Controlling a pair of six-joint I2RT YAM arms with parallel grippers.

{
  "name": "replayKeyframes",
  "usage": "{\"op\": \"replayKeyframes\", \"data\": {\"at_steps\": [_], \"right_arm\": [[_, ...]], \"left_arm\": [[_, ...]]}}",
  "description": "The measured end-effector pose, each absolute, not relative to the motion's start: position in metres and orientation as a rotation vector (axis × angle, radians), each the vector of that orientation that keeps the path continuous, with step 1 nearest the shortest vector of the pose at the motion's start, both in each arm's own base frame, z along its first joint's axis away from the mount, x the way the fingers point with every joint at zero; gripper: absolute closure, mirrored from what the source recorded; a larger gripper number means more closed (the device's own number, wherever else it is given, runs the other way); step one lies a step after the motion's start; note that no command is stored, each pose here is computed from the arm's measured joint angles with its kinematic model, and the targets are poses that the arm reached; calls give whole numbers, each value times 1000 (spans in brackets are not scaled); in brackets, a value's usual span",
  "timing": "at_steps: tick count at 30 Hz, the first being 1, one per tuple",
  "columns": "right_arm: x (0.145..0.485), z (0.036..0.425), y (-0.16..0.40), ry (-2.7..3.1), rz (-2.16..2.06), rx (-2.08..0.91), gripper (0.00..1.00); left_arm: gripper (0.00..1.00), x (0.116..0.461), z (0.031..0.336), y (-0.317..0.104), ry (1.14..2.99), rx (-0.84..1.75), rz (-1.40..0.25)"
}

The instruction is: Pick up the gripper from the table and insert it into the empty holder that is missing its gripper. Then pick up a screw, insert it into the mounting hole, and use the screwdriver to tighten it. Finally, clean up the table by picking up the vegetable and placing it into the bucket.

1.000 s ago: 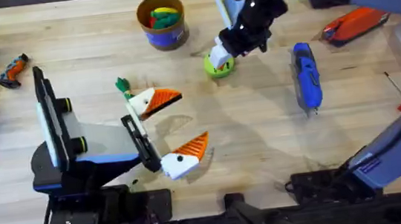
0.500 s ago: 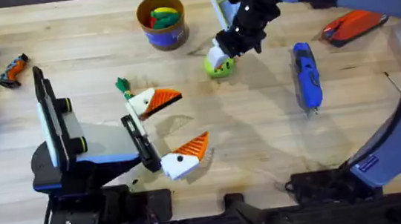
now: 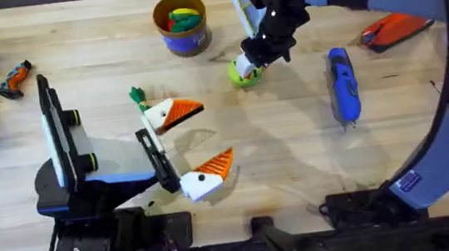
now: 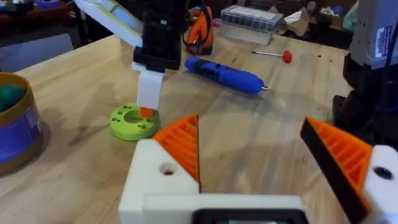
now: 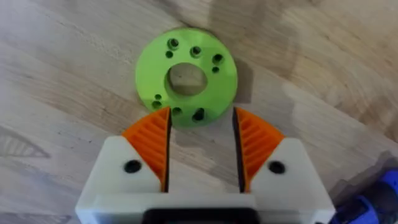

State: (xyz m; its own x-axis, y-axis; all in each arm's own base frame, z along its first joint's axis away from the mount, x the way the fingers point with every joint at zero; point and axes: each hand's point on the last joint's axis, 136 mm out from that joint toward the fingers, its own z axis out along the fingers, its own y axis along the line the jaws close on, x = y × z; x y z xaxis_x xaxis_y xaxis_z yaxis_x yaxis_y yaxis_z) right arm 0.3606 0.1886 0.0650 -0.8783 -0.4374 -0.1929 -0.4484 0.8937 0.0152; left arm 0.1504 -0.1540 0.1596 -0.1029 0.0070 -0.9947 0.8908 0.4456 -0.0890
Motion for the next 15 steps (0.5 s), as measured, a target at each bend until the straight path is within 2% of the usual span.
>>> {"op": "replayKeyframes", "data": {"at_steps": [15], "right_arm": [[362, 65, 187, 2869, 58, -686, 599]], "left_arm": [[15, 150, 160, -154, 1486, 833, -914]]}}
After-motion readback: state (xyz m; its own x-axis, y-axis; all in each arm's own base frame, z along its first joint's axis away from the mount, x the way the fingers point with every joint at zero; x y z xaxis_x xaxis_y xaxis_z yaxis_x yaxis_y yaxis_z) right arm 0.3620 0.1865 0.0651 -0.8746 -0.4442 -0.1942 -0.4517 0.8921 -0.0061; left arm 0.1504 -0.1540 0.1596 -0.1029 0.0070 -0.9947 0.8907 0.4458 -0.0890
